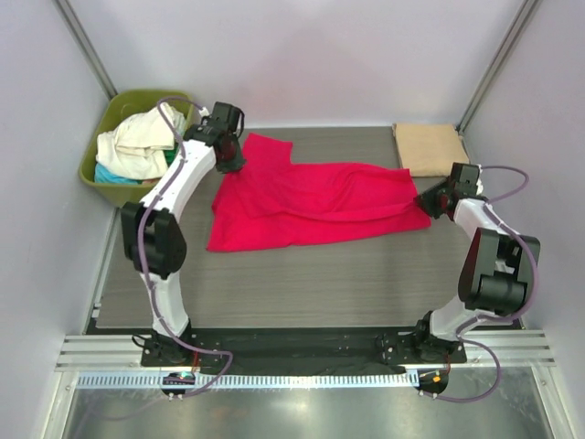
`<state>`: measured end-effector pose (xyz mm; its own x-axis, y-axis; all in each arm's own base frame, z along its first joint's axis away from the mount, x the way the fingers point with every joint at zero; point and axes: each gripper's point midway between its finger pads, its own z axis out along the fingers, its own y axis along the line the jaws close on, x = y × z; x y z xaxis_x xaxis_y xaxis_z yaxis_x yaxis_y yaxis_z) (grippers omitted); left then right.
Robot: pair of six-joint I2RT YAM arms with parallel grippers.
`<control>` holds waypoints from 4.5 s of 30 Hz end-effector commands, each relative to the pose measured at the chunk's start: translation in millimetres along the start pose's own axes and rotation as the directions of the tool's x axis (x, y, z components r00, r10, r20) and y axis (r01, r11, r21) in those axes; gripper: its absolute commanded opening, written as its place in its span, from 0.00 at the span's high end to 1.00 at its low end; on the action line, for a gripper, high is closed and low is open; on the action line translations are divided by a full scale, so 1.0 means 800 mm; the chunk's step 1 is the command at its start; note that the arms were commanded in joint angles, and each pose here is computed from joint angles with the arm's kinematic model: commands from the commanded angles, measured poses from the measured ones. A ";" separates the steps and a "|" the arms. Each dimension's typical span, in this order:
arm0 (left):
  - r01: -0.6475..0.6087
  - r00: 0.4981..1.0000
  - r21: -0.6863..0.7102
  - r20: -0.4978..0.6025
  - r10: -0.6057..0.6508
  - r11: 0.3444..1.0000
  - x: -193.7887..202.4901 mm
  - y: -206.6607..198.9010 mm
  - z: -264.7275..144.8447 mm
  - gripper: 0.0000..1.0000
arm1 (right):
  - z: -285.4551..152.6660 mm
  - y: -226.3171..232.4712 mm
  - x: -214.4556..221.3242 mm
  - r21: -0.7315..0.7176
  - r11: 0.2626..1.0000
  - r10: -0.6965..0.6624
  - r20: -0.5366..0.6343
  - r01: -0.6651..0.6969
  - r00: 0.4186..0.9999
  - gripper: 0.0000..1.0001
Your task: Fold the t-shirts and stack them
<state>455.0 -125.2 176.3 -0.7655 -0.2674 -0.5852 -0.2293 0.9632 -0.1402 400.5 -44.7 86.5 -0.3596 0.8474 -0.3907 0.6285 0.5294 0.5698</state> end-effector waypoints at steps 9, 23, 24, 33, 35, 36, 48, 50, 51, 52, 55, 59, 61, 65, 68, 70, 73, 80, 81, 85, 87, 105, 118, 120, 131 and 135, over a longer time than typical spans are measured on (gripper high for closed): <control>0.075 0.997 -0.016 -0.003 -0.075 0.997 0.015 0.025 -0.017 0.04 | 0.004 -0.020 -0.018 0.081 0.996 -0.051 0.065 0.046 0.997 0.13; 0.249 0.968 0.060 -0.002 -0.250 0.967 0.188 0.099 -0.013 0.20 | -0.005 -0.119 0.044 0.168 0.986 0.004 0.069 -0.015 0.998 0.41; 0.258 0.966 0.062 -0.001 -0.259 0.964 0.191 0.099 -0.010 0.20 | -0.001 -0.118 0.042 0.164 0.986 0.009 0.073 -0.021 0.997 0.41; 0.310 0.951 0.024 -0.022 -0.309 0.951 0.217 0.116 0.026 0.21 | 0.033 -0.109 0.039 0.131 0.990 0.050 0.056 -0.057 0.997 0.59; 0.326 0.945 0.018 -0.023 -0.325 0.945 0.220 0.120 0.037 0.20 | 0.037 -0.113 0.041 0.136 0.989 0.048 0.050 -0.054 0.998 0.74; 0.325 0.946 0.013 -0.029 -0.324 0.946 0.222 0.121 0.039 0.20 | 0.037 -0.113 0.041 0.137 0.989 0.047 0.050 -0.054 0.998 0.74; 0.337 0.941 -0.009 -0.039 -0.337 0.941 0.207 0.114 0.061 0.95 | 0.047 -0.101 0.046 0.096 0.993 0.068 0.008 -0.068 0.998 0.99; 0.346 0.938 0.020 -0.032 -0.345 0.938 0.178 0.098 0.052 1.00 | 0.047 -0.078 0.034 0.069 0.993 0.096 0.003 -0.096 0.995 0.99; 0.347 0.938 0.033 -0.026 -0.347 0.937 0.163 0.090 0.047 1.00 | 0.045 -0.062 0.030 0.040 0.995 0.095 -0.014 -0.095 0.995 0.99; 0.345 0.938 0.057 -0.002 -0.346 0.937 0.128 0.076 0.031 1.00 | 0.042 -0.044 0.020 0.016 0.996 0.090 -0.009 -0.090 0.996 0.99; 0.356 0.927 0.088 0.095 -0.364 0.930 0.050 0.065 -0.015 1.00 | 0.005 0.035 -0.031 -0.079 0.995 0.057 0.035 -0.054 0.998 0.99; 0.378 0.897 0.101 0.208 -0.391 0.920 0.011 0.079 -0.073 1.00 | -0.048 0.057 -0.058 -0.106 0.994 0.033 0.128 -0.020 0.991 0.99; 0.380 0.901 0.089 0.190 -0.390 0.921 0.033 0.090 -0.077 1.00 | -0.054 0.031 -0.034 -0.081 0.996 0.033 0.098 -0.025 0.995 0.99; 0.384 0.916 0.040 0.106 -0.386 0.922 0.096 0.110 -0.054 1.00 | -0.046 -0.035 0.028 -0.004 0.999 0.042 0.019 -0.042 0.999 0.99; 0.388 0.922 -0.019 0.026 -0.387 0.922 0.149 0.134 -0.041 1.00 | -0.048 -0.081 0.070 0.049 0.998 0.036 -0.036 -0.034 0.999 0.99; 0.408 0.913 -0.037 -0.006 -0.408 0.912 0.180 0.148 -0.040 1.00 | -0.050 -0.111 0.093 0.091 0.995 0.045 -0.054 -0.040 0.998 0.99; 0.443 0.896 -0.036 -0.021 -0.444 0.896 0.204 0.161 -0.044 1.00 | -0.057 -0.129 0.108 0.101 0.993 0.061 -0.063 -0.054 0.996 0.99; 0.484 0.875 -0.037 0.005 -0.484 0.874 0.219 0.179 -0.076 0.98 | -0.077 -0.135 0.121 0.087 0.994 0.079 -0.100 -0.070 0.992 0.99; 0.484 0.875 -0.042 0.008 -0.484 0.874 0.221 0.182 -0.079 0.96 | -0.079 -0.138 0.121 0.088 0.994 0.079 -0.097 -0.071 0.992 0.99; 0.491 0.871 -0.039 0.022 -0.490 0.870 0.224 0.189 -0.097 0.82 | -0.098 -0.142 0.121 0.074 0.994 0.083 -0.072 -0.077 0.994 0.96; 0.474 0.880 -0.042 0.021 -0.474 0.879 0.228 0.193 -0.107 0.55 | -0.102 -0.142 0.123 0.066 0.995 0.082 -0.073 -0.078 0.994 0.80; 0.199 0.957 0.136 0.188 -0.222 0.971 0.033 0.066 -0.090 0.05 | -0.151 -0.012 0.036 -0.225 0.969 -0.078 0.102 0.100 0.992 0.09; 0.009 0.985 0.049 0.169 -0.017 0.999 -0.111 0.010 0.129 0.16 | -0.159 0.008 0.060 -0.297 0.935 -0.194 0.034 0.195 0.980 0.10; 0.025 0.983 0.061 0.179 -0.035 0.998 -0.132 0.007 0.145 0.17 | -0.169 0.019 0.060 -0.319 0.922 -0.213 0.050 0.217 0.976 0.10; 0.156 0.985 0.108 0.054 -0.163 0.982 -0.099 0.021 0.258 0.21 | -0.191 0.027 0.066 -0.314 0.907 -0.271 0.078 0.282 0.959 0.10; 0.191 0.981 0.142 0.009 -0.195 0.971 -0.084 0.012 0.265 0.22 | -0.183 0.023 0.063 -0.288 0.919 -0.261 0.073 0.271 0.963 0.10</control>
<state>634.1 -74.8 42.7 -0.6893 -0.4139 -0.5946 -0.2975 0.9100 -0.2887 288.5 18.0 171.2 -0.4751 0.6934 -0.5417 0.2921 0.7050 0.6463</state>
